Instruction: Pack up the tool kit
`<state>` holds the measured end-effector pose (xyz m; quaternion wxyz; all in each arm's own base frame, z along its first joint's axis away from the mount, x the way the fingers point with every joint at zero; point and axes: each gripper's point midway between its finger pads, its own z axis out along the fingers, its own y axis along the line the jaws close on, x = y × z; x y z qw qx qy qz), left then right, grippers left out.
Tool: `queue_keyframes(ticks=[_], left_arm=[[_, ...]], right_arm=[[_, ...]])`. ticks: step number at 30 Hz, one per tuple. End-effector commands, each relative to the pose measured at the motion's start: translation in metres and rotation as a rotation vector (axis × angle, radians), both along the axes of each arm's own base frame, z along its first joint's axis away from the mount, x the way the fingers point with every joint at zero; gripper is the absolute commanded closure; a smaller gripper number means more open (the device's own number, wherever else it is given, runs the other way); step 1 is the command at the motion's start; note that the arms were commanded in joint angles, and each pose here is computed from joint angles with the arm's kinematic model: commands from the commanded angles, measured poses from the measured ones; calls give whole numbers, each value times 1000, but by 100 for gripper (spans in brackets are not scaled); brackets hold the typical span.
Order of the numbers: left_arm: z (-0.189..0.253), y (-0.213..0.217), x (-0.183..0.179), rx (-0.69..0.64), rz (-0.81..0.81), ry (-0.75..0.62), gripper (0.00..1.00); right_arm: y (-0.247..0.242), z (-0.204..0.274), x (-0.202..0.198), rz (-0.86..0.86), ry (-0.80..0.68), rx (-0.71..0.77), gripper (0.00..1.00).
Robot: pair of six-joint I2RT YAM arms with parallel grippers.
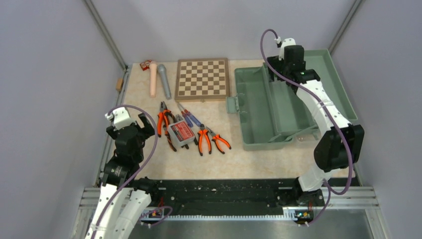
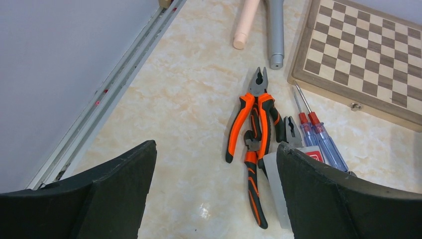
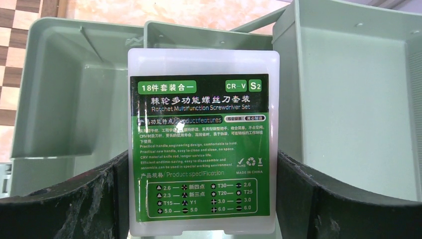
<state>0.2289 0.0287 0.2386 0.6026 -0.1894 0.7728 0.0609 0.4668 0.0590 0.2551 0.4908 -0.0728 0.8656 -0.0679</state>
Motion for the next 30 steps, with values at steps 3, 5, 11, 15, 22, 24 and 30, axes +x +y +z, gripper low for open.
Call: queue_keyframes(ticks=[3,5,11,15,22,24,30], left_arm=[[8,0,2,0,-2,-35,6],[7,0,2,0,-3,-34,6],[7,0,3,1,-5,-34,6],[7,0,3,0,-6,-34,6],[8,-1,3,0,-13,-35,6],[7,-1,3,0,-13,-35,6],[7,-2,4,1,-16,-32,6]], right_arm=[[2,5,25,77,-73,16,36],[4,-4,27,91,-56,26,34],[-3,-21,36,70,-34,25,31],[-9,-26,40,48,-31,29,27],[-5,-31,42,50,-21,59,14],[-5,-33,42,40,-17,64,11],[-6,-26,42,23,-10,74,7]])
